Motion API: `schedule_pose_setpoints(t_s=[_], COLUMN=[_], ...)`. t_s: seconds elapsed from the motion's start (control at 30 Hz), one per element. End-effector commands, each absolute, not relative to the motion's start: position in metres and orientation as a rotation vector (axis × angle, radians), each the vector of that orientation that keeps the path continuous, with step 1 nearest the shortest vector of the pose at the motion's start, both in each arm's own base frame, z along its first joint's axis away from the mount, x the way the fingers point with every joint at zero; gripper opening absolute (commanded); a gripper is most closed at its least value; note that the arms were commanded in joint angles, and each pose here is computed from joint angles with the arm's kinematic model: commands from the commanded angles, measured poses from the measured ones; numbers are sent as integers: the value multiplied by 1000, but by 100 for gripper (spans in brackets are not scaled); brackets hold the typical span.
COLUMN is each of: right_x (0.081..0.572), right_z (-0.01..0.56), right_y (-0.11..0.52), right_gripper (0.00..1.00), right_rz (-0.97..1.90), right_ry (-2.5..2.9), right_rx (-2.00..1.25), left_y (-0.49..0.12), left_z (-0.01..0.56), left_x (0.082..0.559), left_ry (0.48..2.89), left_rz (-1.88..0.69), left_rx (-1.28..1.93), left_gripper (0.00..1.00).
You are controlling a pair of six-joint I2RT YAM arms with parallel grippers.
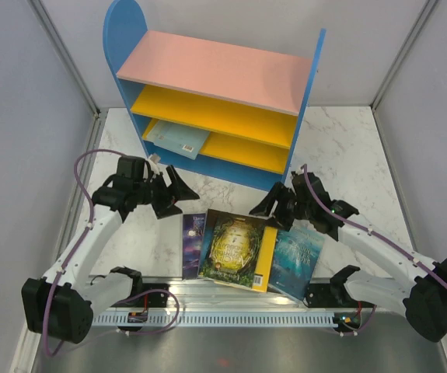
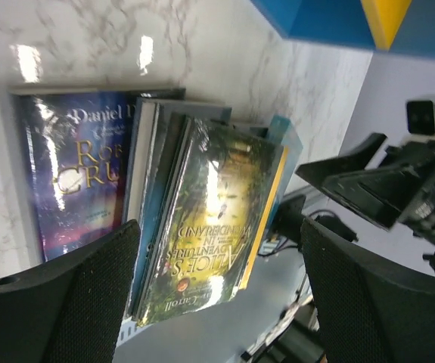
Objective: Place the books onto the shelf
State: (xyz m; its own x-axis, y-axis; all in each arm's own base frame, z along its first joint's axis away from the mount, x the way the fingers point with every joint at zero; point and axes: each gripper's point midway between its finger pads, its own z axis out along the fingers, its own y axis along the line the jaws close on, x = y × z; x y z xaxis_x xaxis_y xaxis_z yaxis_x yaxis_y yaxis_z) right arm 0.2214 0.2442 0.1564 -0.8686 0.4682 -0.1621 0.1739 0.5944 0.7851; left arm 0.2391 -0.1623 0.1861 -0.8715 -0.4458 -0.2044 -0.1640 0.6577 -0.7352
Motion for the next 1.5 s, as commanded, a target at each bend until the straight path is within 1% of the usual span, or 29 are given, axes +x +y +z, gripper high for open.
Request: schedule_pose_setpoints(t_s=[0.0,0.1,0.2,0.37,0.5,0.7,0.9,1.0,1.1,1.2,1.23,1.33,1.4,1.47], right_x=[174,155,147,134,133,124,118,117,116,115,115,113,112,111], right_z=[117,102,96,77,74,60,54,47,46,49,49,48,46,46], right_y=[229,233,240,249,264,268,276,284,295,304,304,303,301,299], right_gripper=[70,71,71,71,71,72,67,63,61,60,60,59,59,58], right_rz=[1040,1036,1044,1026,1162,1242,1326,1292,1287,1311,1313,1309,1301,1299], right_ry=[2641,2668,2674,2698,2629,2583,2539,2583,2606,2601,2604,2613,2617,2618], right_rx=[488,528,516,524,581,660,683,645,573,531,524,515,522,524], left_y=[-180,-196,-202,-209,-215,-216,-211,-208,-204,-203,-203,-201,-199,-198], left_z=[174,156,137,118,101,83,78,74,75,83,86,101,116,131], left_x=[211,186,171,159,150,137,127,122,119,119,119,122,127,130], left_ry=[2512,2556,2614,2677,2705,2707,2703,2716,2723,2702,2697,2665,2631,2610], left_rz=[-1156,-1250,-1249,-1243,-1316,-1387,-1391,-1372,-1345,-1343,-1341,-1325,-1303,-1287], left_rx=[-271,-207,-177,-147,-153,-208,-229,-241,-235,-237,-244,-245,-244,-235], left_gripper=[89,89,89,89,89,88,86,84,76,66,60,55,55,49])
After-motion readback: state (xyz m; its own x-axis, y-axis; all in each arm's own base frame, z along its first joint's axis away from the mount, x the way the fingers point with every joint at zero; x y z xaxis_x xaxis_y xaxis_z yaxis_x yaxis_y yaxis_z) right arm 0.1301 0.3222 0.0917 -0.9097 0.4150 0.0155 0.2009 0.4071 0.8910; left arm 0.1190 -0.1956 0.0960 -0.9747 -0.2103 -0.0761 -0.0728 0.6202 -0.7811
